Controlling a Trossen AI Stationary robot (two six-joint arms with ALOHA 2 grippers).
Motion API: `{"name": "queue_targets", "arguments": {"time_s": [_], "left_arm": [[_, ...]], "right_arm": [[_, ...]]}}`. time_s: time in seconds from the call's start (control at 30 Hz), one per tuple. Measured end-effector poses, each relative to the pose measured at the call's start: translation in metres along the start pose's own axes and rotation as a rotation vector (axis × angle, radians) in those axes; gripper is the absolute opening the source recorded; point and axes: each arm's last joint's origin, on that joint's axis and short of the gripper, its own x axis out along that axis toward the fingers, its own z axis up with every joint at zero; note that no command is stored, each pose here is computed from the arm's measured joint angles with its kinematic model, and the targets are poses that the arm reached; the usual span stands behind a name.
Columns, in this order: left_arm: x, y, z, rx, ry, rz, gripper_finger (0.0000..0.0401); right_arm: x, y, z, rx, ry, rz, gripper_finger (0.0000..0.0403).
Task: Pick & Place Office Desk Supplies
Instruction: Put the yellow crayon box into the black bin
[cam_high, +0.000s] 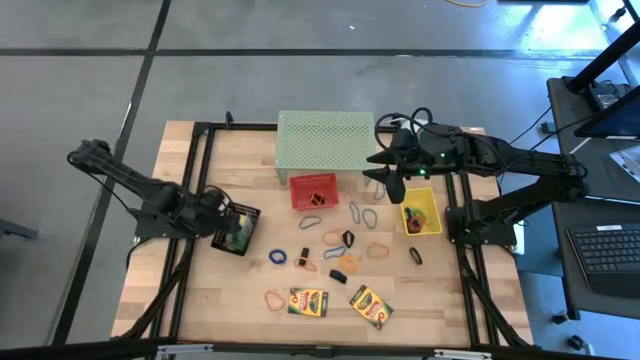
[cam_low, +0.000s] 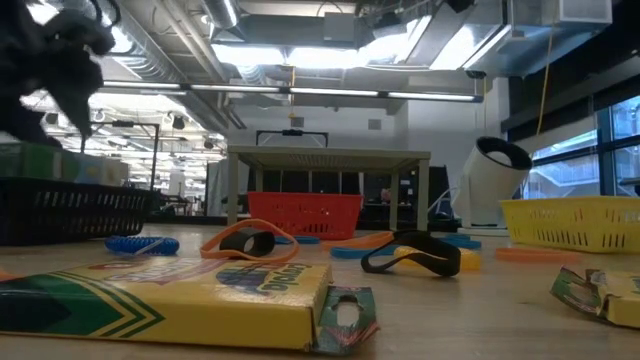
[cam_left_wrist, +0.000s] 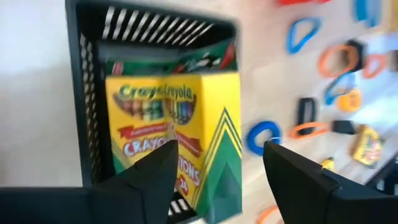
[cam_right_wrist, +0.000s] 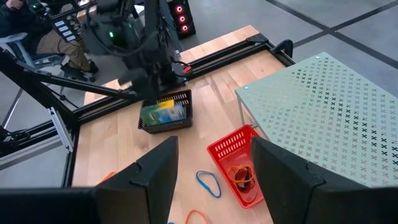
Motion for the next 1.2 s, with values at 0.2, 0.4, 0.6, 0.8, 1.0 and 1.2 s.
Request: {"name": "queue_targets", "arguments": {"time_s": [0.2,0.4,0.6,0.8,1.0,1.2], "left_arm": [[-0.026,-0.011,0.007,0.065,-0.034,-0.045,0.0220],[-0.026,-0.034,0.006,0.138,-0.048,-0.129,0.0213],[-0.002,-0.058,0.005,0.254,-0.046,-0.162,0.0196],[0.013,-0.056,0.004,0.330,0.091,-0.059,0.0176],[0.017,-0.051,0.001,0.352,0.159,0.024,0.0157],[0.017,-0.044,0.001,0.365,0.171,0.091,0.0142]], "right_arm": [[0.000,0.000,0.000,0.000,0.000,0.000,0.0204],[0.000,0.000,0.000,0.000,0.000,0.000,0.0204],[0.000,0.000,0.000,0.000,-0.001,0.000,0.0203],[0.000,0.000,0.000,0.004,-0.001,0.001,0.0203],[0.000,0.000,0.000,0.017,0.004,0.013,0.0203],[0.000,0.001,0.000,0.020,0.008,0.022,0.0203]]}}
